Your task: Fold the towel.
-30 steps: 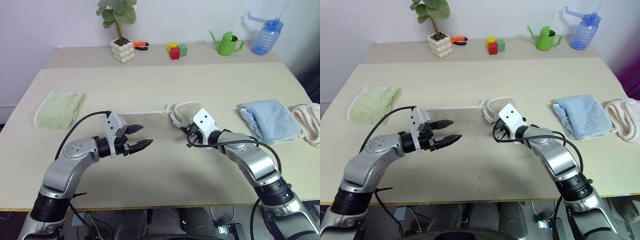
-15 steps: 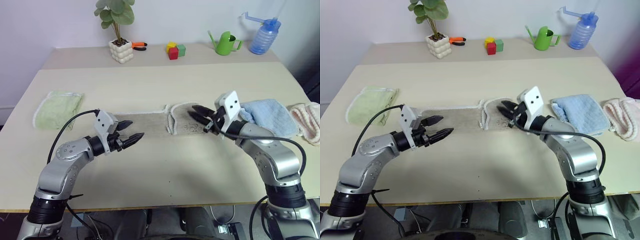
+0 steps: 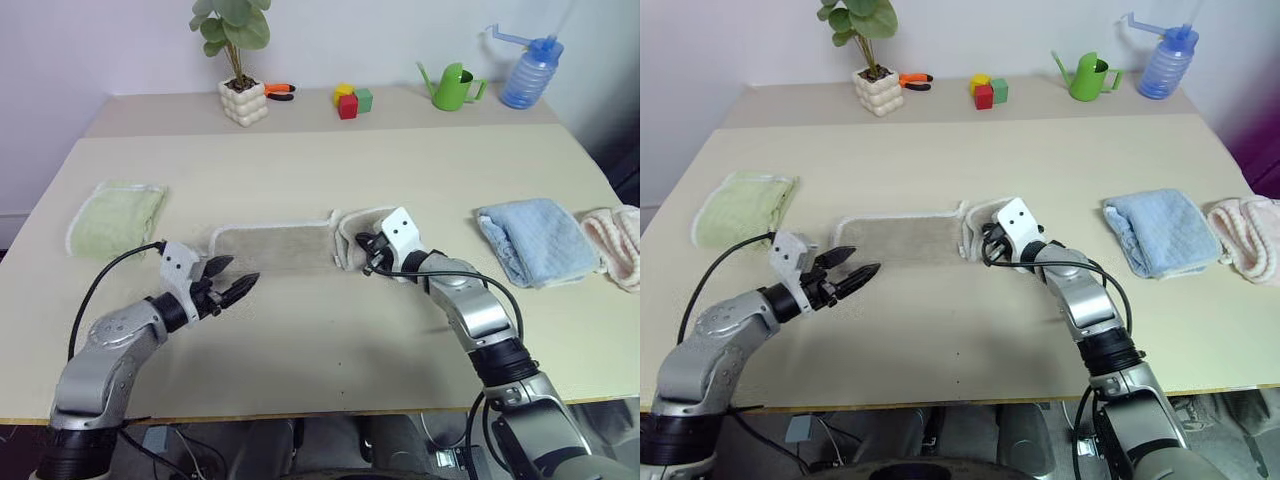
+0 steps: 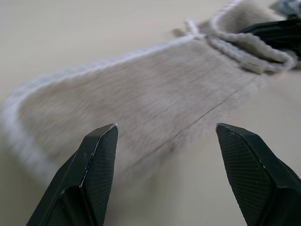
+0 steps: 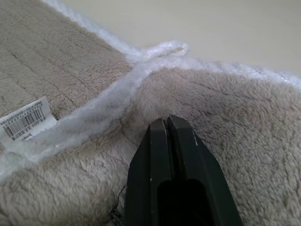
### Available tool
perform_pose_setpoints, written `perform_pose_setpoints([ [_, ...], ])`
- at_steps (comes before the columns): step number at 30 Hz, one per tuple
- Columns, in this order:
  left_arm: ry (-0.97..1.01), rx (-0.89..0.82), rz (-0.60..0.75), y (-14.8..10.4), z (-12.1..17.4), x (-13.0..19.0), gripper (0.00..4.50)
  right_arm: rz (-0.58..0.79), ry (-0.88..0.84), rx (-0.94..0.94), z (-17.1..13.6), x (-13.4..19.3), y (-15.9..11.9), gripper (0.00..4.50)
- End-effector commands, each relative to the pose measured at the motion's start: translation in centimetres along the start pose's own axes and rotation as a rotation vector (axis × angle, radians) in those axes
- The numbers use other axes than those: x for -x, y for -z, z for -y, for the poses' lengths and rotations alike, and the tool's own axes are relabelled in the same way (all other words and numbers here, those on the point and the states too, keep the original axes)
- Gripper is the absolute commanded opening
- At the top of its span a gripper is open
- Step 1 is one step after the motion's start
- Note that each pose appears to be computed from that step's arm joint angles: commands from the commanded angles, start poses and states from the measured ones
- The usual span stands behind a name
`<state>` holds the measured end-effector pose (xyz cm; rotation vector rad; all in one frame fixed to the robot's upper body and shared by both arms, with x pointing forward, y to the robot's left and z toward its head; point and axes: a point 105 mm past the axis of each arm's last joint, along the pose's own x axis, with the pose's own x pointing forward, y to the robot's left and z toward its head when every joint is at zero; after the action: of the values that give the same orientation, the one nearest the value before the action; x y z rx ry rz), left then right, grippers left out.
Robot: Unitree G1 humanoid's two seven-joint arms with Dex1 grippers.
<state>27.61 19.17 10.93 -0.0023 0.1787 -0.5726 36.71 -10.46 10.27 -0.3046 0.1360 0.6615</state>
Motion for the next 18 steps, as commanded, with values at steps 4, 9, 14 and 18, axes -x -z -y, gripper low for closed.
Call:
perform_pose_setpoints([
  [4, -0.098, 0.174, -0.018, 0.4, -0.5, 2.0, 4.28, 0.174, -0.068, 0.228, 0.3, 2.4, -5.9, 2.33],
  [9, -0.054, 0.459, -0.011, 1.3, 1.5, 2.3, 4.50, 0.231, -0.154, 0.403, -1.0, 3.4, -8.1, 4.46],
  [14, -0.132, 0.659, -0.018, 2.5, 1.1, 1.4, 4.50, 0.280, -0.202, 0.394, -2.4, 3.6, -9.0, 4.46],
  [18, -0.209, 0.792, 0.062, 1.8, -0.2, 0.0, 4.50, 0.277, -0.223, 0.390, -3.2, 3.4, -8.5, 4.46],
])
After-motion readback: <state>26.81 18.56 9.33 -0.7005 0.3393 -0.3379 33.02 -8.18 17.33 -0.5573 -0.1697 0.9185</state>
